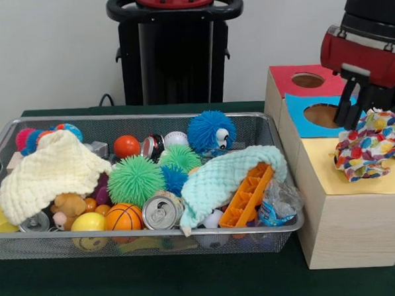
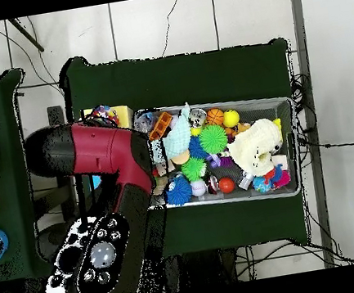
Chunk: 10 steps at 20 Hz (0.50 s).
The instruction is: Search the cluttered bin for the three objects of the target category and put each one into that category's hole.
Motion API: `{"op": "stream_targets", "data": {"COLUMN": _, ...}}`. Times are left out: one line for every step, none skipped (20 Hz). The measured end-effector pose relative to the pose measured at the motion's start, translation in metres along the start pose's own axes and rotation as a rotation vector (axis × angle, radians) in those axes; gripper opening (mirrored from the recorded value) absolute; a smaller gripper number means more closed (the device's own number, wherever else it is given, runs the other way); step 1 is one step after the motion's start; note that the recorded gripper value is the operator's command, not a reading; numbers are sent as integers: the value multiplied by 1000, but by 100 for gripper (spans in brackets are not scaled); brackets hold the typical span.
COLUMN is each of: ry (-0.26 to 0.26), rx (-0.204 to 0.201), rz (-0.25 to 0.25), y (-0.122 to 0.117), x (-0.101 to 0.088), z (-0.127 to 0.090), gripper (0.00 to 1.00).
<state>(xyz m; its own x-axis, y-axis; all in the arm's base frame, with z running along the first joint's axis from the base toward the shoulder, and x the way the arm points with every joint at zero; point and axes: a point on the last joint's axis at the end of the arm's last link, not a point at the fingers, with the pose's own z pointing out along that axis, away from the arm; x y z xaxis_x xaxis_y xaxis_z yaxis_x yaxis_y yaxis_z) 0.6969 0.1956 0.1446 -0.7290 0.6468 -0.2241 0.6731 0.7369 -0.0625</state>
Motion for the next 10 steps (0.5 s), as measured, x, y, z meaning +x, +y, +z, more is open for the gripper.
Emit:
{"op": "stream_targets", "data": {"ry": 2, "rx": 6, "rz": 3, "y": -4, "x": 1, "z": 3, "gripper": 0}}
{"op": "stream_targets", "data": {"ry": 4, "rx": 9, "rz": 5, "y": -6, "x": 2, "z": 5, "gripper": 0}}
{"op": "stream_targets", "data": {"ry": 4, "rx": 11, "rz": 5, "y": -7, "x": 2, "z": 5, "gripper": 0}}
{"op": "stream_targets", "data": {"ry": 6, "rx": 13, "rz": 6, "y": -7, "x": 3, "z": 6, "gripper": 0}}
{"op": "stream_targets", "data": {"ry": 7, "rx": 15, "rz": 6, "y": -8, "x": 3, "z": 7, "gripper": 0}}
{"op": "stream_targets", "data": {"ry": 10, "rx": 19, "rz": 7, "y": -10, "x": 4, "z": 9, "gripper": 0}}
{"op": "stream_targets", "data": {"ry": 11, "rx": 20, "rz": 7, "y": -10, "x": 4, "z": 10, "gripper": 0}}
{"op": "stream_targets", "data": {"ry": 11, "rx": 21, "rz": 7, "y": -10, "x": 4, "z": 11, "gripper": 0}}
{"op": "stream_targets", "data": {"ry": 12, "rx": 23, "rz": 6, "y": -11, "x": 5, "z": 12, "gripper": 0}}
{"op": "stream_targets", "data": {"ry": 14, "rx": 28, "rz": 5, "y": -11, "x": 6, "z": 15, "gripper": 0}}
